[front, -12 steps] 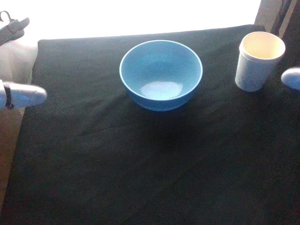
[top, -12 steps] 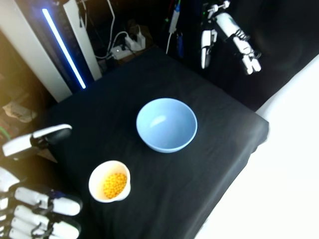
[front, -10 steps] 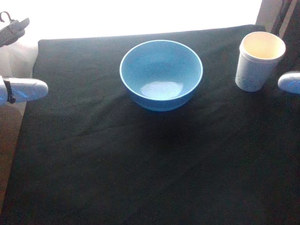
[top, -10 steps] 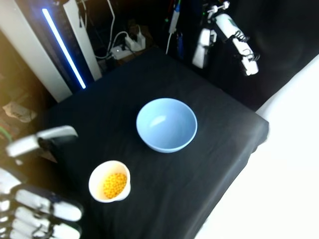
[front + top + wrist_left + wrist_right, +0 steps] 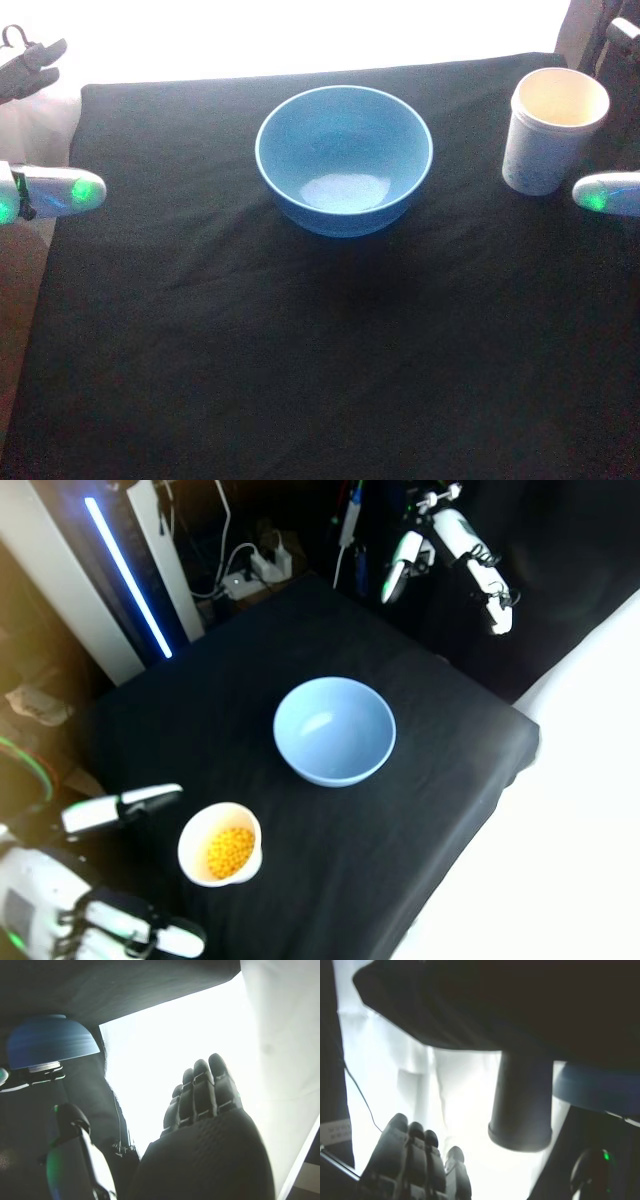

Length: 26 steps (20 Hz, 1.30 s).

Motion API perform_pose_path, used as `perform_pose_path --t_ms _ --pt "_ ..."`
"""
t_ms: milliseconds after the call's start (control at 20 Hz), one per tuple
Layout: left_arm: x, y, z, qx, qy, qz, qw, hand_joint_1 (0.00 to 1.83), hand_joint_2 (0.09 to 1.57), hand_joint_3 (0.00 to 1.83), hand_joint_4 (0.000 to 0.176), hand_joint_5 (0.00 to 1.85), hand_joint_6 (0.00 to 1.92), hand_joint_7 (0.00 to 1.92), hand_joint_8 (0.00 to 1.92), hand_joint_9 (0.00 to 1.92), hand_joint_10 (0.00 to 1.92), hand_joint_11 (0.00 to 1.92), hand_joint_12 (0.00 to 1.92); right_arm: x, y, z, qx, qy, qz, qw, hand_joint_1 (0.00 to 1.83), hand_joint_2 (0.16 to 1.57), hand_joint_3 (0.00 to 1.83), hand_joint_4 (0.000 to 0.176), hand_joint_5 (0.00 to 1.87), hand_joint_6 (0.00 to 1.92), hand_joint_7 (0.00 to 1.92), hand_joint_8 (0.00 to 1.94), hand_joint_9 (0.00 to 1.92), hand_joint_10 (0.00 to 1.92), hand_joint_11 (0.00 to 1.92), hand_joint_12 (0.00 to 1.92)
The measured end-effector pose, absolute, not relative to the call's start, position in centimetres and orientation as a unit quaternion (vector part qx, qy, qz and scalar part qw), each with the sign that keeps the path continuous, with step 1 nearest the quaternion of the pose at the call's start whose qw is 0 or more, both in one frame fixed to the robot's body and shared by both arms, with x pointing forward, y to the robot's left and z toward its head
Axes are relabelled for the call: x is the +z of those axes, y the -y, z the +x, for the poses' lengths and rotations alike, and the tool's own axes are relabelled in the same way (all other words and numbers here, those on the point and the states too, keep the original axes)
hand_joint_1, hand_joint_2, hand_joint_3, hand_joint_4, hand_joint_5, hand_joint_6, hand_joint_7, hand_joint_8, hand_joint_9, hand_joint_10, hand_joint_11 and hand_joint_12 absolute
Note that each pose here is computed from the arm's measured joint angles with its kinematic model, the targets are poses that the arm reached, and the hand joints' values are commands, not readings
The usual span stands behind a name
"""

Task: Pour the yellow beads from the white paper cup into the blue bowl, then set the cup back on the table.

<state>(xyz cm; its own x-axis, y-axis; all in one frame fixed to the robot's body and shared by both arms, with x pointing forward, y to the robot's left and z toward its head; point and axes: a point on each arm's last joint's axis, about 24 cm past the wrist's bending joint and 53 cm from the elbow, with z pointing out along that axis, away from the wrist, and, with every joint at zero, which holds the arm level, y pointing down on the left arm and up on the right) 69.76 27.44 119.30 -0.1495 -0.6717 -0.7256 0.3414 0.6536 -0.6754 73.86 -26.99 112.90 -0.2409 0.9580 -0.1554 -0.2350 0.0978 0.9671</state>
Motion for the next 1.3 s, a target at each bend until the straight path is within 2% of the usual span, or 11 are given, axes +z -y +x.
perform_pose_path --t_ms 150,300,350,550,650,850,1050,1100,1200,1250,1300 --pt "119.3 -27.2 69.8 -0.398 -0.648 -0.125 0.638 0.50 0.79 0.00 0.056 0.01 0.00 0.19 0.00 0.22 0.00 0.00 0.39 112.2 27.2 74.3 0.577 -0.532 0.350 0.511 0.76 0.65 0.02 0.175 0.00 0.00 0.00 0.00 0.00 0.00 0.00 0.00" --pt "119.2 -27.2 70.0 -0.396 -0.651 -0.126 0.635 0.54 0.80 0.01 0.060 0.01 0.00 0.21 0.00 0.24 0.01 0.01 0.37 111.5 27.5 74.6 0.571 -0.533 0.362 0.509 0.75 0.63 0.00 0.160 0.01 0.00 0.00 0.00 0.00 0.00 0.00 0.00" --pt "119.3 -27.2 70.1 -0.395 -0.651 -0.122 0.637 0.56 0.81 0.01 0.059 0.01 0.00 0.22 0.00 0.24 0.01 0.01 0.38 111.1 27.3 74.7 0.570 -0.533 0.366 0.507 0.74 0.61 0.00 0.173 0.01 0.00 0.00 0.00 0.00 0.00 0.00 0.00" --pt "118.7 -26.3 70.2 -0.400 -0.655 -0.120 0.630 0.57 0.84 0.01 0.065 0.00 0.00 0.22 0.00 0.26 0.00 0.00 0.41 110.4 26.3 75.3 0.571 -0.535 0.374 0.498 0.74 0.58 0.00 0.170 0.03 0.01 0.01 0.00 0.00 0.00 0.00 0.00" --pt "118.5 -26.1 70.2 -0.399 -0.660 -0.116 0.627 0.57 0.84 0.00 0.068 0.00 0.00 0.22 0.00 0.26 0.00 0.00 0.36 110.3 26.0 75.4 0.573 -0.535 0.373 0.496 0.75 0.57 0.00 0.144 0.02 0.00 0.00 0.00 0.00 0.00 0.00 0.00" --pt "119.0 -26.6 70.5 -0.404 -0.652 -0.126 0.629 0.59 0.89 0.01 0.048 0.01 0.00 0.21 0.00 0.26 0.00 0.00 0.39 109.7 25.4 75.8 0.573 -0.535 0.381 0.490 0.83 0.54 0.00 0.152 0.03 0.01 0.00 0.00 0.00 0.00 0.00 0.00" --pt "119.0 -26.4 70.4 -0.406 -0.654 -0.122 0.627 0.58 0.90 0.01 0.057 0.01 0.00 0.24 0.01 0.27 0.00 0.01 0.40 109.4 24.4 76.2 0.576 -0.533 0.385 0.485 0.84 0.58 0.00 0.150 0.04 0.01 0.00 0.00 0.00 0.00 0.00 0.00" --pt "119.1 -26.4 70.4 -0.407 -0.653 -0.122 0.627 0.59 0.90 0.00 0.069 0.01 0.00 0.24 0.01 0.28 0.01 0.00 0.40 109.2 24.3 76.3 0.577 -0.532 0.387 0.483 0.82 0.58 0.00 0.154 0.05 0.01 0.00 0.00 0.00 0.00 0.00 0.00" --pt "119.1 -26.3 70.4 -0.407 -0.653 -0.122 0.627 0.58 0.90 0.00 0.074 0.00 0.00 0.24 0.01 0.28 0.01 0.01 0.40 108.8 24.2 76.4 0.578 -0.528 0.397 0.479 0.80 0.59 0.01 0.127 0.04 0.01 0.00 0.00 0.00 0.00 0.00 0.00" --pt "119.1 -26.2 70.4 -0.408 -0.652 -0.121 0.627 0.59 0.90 0.00 0.058 0.00 0.00 0.24 0.01 0.28 0.01 0.01 0.40 108.7 24.3 76.4 0.577 -0.528 0.398 0.479 0.79 0.59 0.00 0.125 0.04 0.00 0.00 0.00 0.00 0.00 0.00 0.00" --pt "119.1 -26.1 70.4 -0.410 -0.651 -0.121 0.627 0.59 0.90 0.01 0.056 0.00 0.00 0.25 0.01 0.28 0.00 0.01 0.40 108.6 24.4 76.4 0.576 -0.527 0.401 0.479 0.79 0.57 0.00 0.124 0.05 0.01 0.00 0.00 0.00 0.00 0.00 0.00"
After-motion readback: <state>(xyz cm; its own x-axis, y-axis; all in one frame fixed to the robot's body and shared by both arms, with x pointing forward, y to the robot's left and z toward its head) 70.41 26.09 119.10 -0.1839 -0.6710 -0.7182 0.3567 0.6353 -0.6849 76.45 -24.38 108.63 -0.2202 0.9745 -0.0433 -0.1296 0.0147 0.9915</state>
